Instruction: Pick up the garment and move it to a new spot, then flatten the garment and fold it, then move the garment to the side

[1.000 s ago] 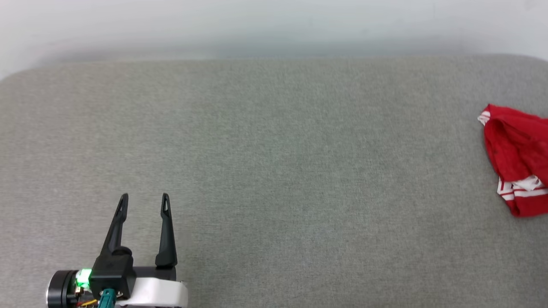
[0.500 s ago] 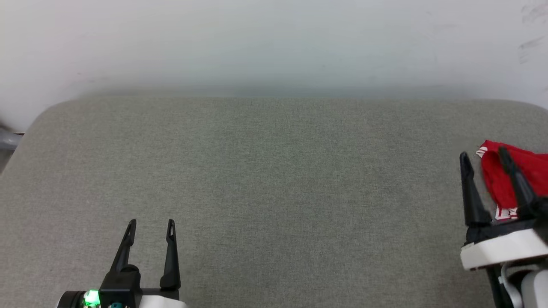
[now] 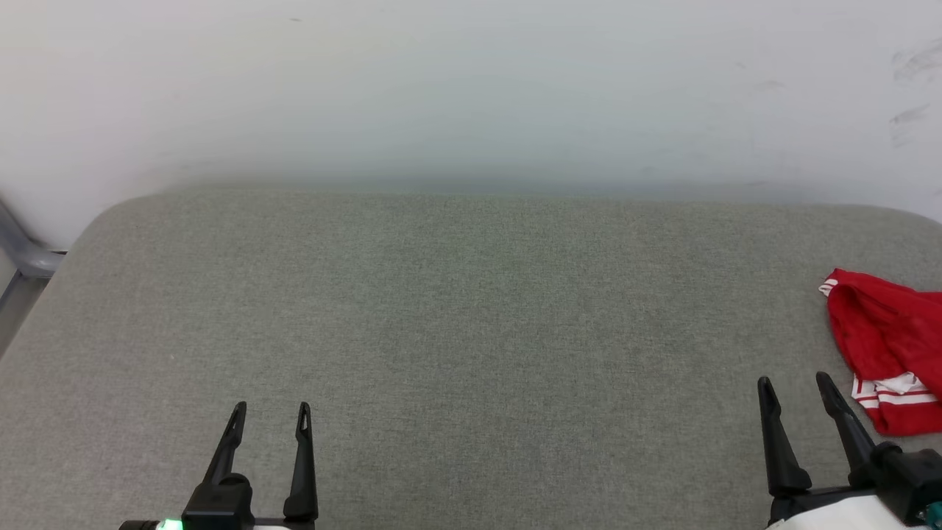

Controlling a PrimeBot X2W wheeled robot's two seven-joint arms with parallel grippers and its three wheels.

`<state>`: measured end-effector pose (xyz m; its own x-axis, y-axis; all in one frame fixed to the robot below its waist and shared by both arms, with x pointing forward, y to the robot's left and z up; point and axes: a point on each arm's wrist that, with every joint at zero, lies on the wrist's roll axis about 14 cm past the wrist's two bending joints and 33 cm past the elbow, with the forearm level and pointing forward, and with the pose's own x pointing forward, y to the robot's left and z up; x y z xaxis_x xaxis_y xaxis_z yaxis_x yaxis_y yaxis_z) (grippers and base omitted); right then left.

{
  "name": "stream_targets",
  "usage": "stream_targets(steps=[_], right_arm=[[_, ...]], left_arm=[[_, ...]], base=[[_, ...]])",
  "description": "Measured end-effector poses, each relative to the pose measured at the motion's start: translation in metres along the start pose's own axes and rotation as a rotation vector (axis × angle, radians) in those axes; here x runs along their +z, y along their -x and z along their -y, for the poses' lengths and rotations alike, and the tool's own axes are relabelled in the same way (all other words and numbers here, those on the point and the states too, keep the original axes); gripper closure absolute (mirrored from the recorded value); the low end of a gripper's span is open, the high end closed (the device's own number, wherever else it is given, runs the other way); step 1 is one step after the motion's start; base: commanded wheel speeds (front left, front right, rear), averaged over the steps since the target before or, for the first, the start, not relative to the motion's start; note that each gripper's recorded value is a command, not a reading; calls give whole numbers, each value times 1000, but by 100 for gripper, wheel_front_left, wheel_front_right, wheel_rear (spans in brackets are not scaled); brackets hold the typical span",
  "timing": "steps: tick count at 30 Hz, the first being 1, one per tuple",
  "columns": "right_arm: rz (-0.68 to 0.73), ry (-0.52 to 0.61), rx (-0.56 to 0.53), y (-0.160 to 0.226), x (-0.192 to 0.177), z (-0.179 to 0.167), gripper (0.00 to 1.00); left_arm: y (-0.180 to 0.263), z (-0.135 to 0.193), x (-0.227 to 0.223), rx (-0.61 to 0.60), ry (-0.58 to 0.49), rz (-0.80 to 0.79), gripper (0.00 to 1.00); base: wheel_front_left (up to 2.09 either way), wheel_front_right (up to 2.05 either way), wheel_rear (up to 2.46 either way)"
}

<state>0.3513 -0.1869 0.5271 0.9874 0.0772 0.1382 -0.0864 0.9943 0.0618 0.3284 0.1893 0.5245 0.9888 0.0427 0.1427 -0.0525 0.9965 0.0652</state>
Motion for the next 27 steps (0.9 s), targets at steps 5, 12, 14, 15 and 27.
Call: stream_targets(steps=[5, 12, 14, 15, 27], right_arm=[[-3, -3, 1, 8, -2, -3, 0], [0, -2, 6, 11, -2, -6, 0], [-6, -3, 3, 13, -4, -6, 0], [-10, -4, 4, 13, -5, -6, 100], [-96, -138, -45, 20, -29, 1, 100]], left_arm=[[6, 1, -2, -3, 6, -9, 0], [7, 0, -3, -1, 10, -11, 0], [7, -1, -4, 0, 11, -15, 0], [8, -1, -6, 0, 11, -20, 100], [15, -3, -36, 36, 155, -140, 100]], base=[[0, 0, 0], [0, 0, 0], [0, 0, 0], [0, 0, 0], [0, 0, 0]])
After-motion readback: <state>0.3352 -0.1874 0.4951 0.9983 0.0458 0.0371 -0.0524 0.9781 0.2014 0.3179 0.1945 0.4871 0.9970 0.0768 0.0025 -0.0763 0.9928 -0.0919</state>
